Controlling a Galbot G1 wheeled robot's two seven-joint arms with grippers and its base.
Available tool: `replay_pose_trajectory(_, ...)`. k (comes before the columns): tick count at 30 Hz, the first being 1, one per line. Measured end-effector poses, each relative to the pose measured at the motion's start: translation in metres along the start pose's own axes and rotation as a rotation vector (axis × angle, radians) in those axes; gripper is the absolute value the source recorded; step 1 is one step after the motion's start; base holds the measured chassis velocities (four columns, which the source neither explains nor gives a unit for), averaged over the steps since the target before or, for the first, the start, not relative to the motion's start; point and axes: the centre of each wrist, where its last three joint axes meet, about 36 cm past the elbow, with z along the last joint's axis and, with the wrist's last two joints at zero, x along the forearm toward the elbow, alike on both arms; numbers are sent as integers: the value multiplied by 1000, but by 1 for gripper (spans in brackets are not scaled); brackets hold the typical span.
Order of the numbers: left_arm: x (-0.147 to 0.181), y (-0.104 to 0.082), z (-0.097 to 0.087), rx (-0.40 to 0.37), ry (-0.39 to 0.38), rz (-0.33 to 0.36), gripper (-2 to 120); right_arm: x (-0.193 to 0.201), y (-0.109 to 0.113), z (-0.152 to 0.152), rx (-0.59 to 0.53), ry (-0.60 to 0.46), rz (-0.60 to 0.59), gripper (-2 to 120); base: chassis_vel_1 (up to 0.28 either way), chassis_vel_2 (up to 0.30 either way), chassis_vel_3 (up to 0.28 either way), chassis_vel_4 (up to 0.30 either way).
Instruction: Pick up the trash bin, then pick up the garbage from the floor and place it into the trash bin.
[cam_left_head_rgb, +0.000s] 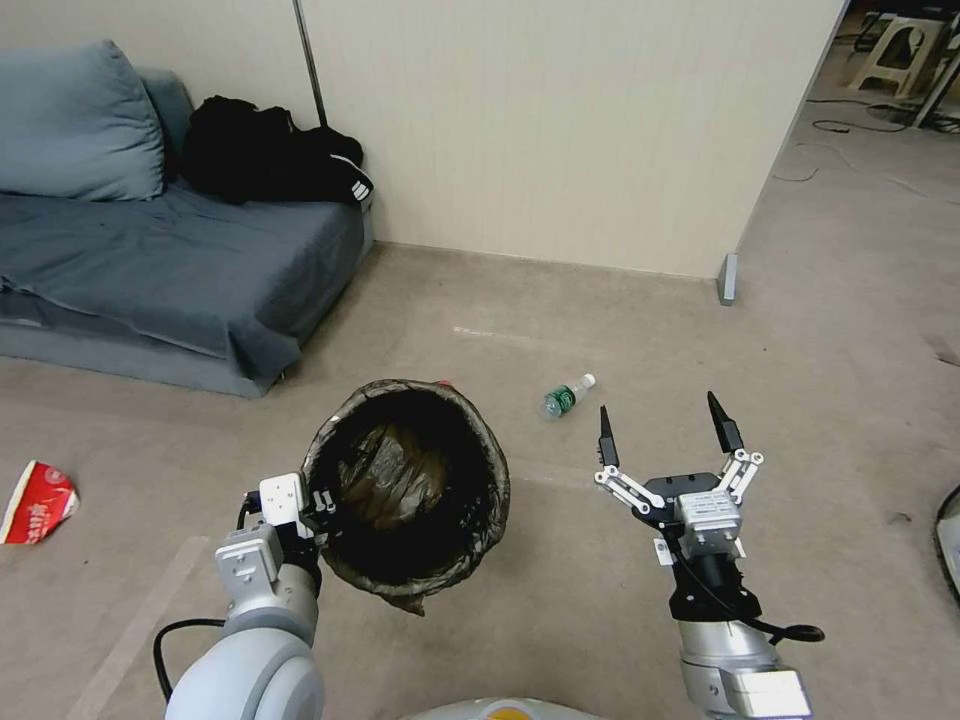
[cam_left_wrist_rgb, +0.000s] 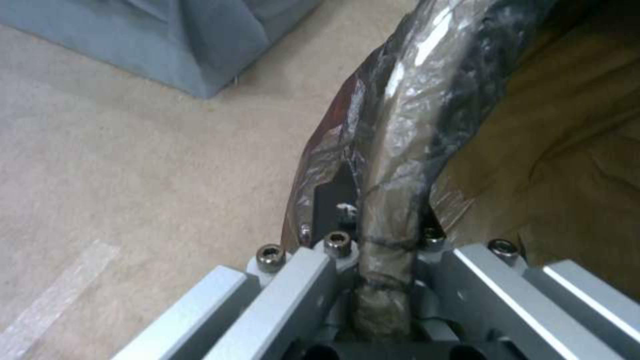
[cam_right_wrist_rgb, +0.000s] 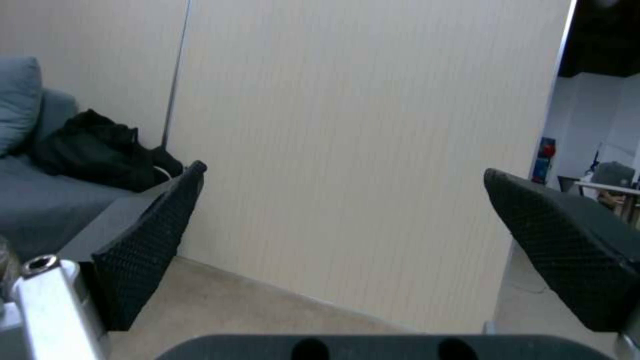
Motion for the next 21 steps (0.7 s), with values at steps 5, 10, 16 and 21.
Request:
replay_pose_trajectory(5, 0, -2, 0, 0, -5, 2, 0, 1, -1, 1, 3, 8, 2, 100, -128, 126, 140, -135)
replay_pose_trajectory(10, 0, -2, 0, 0, -7, 4, 0, 1, -1, 2, 3, 11, 2, 100, -220, 213, 215, -213)
replay_pose_trajectory(16, -2, -2, 1, 0, -5, 3, 0, 1, -1, 2, 3, 11, 3, 100, -216, 219, 216, -218)
replay_pose_trajectory(21, -4, -3, 4, -1, 0, 2, 0, 2, -2, 2, 5, 12, 2, 100, -180, 181, 170, -193)
